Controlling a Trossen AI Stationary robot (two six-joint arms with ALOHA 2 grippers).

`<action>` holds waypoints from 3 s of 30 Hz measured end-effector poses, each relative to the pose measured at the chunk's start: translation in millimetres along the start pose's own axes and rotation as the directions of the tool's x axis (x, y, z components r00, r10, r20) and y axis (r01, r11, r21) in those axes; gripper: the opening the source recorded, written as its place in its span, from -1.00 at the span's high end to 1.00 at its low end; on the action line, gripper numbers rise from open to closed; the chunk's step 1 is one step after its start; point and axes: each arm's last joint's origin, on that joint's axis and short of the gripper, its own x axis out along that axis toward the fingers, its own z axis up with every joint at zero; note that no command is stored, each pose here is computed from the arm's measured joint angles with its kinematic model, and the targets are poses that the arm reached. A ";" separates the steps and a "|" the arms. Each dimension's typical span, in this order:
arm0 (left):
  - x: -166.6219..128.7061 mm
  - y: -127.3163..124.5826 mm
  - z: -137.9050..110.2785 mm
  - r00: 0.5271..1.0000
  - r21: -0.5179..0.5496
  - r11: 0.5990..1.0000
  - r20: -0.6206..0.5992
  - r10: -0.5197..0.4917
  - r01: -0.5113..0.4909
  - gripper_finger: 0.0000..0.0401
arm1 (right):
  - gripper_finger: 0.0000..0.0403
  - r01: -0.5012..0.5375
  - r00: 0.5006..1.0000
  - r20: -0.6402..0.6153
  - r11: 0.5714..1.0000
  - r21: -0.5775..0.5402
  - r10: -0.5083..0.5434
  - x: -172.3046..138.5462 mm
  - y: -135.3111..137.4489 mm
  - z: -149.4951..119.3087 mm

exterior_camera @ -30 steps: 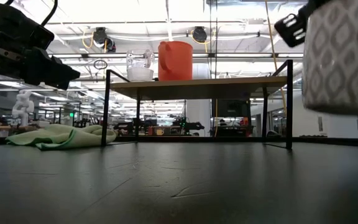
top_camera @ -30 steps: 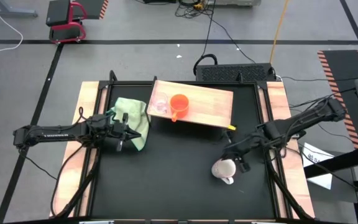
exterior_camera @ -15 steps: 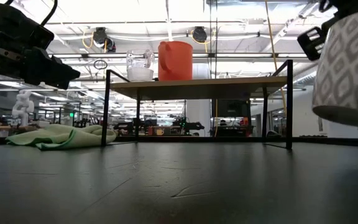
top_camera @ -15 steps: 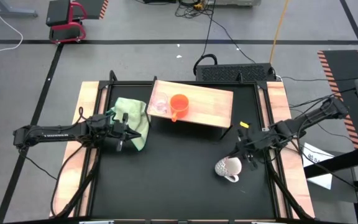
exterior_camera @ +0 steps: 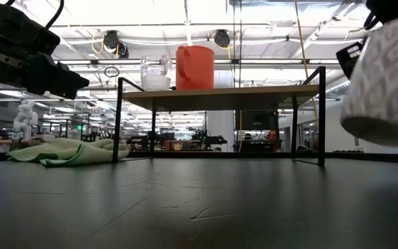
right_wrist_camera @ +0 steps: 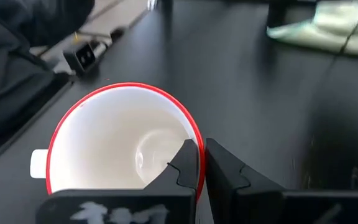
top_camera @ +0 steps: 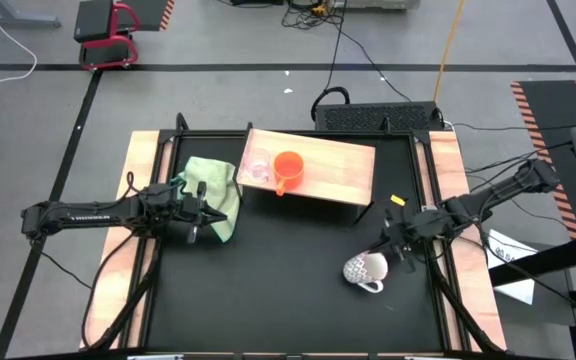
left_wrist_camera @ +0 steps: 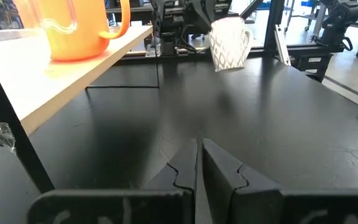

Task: Stack small to large cups/mugs on shelf
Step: Put the white mug on the shelf

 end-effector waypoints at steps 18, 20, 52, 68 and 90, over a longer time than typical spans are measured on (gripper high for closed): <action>0.0 0.0 -0.1 1.000 0.045 0.999 -0.002 0.000 0.000 0.87 | 0.99 0.153 0.984 0.095 0.988 -0.028 -0.150 -8.6 -21.2 86.3; 0.0 0.0 -0.1 1.000 0.045 0.999 -0.001 0.000 0.000 0.87 | 0.99 0.180 0.980 0.093 0.984 -0.014 -0.178 -13.1 -25.7 102.6; 0.0 0.0 -0.4 1.000 0.072 0.997 -0.004 0.000 0.000 0.87 | 0.99 0.427 0.870 -0.364 0.876 0.223 -0.332 -32.3 -148.2 197.8; 0.0 0.0 -0.8 1.000 0.077 0.997 -0.008 0.000 0.001 0.87 | 0.99 0.464 0.816 -0.481 0.859 0.217 -0.319 -22.9 -184.3 193.3; 0.0 -0.2 -0.9 1.000 0.071 0.997 -0.008 -0.006 0.006 0.87 | 0.71 0.483 0.825 -0.443 0.844 0.234 -0.350 -26.3 -186.2 196.7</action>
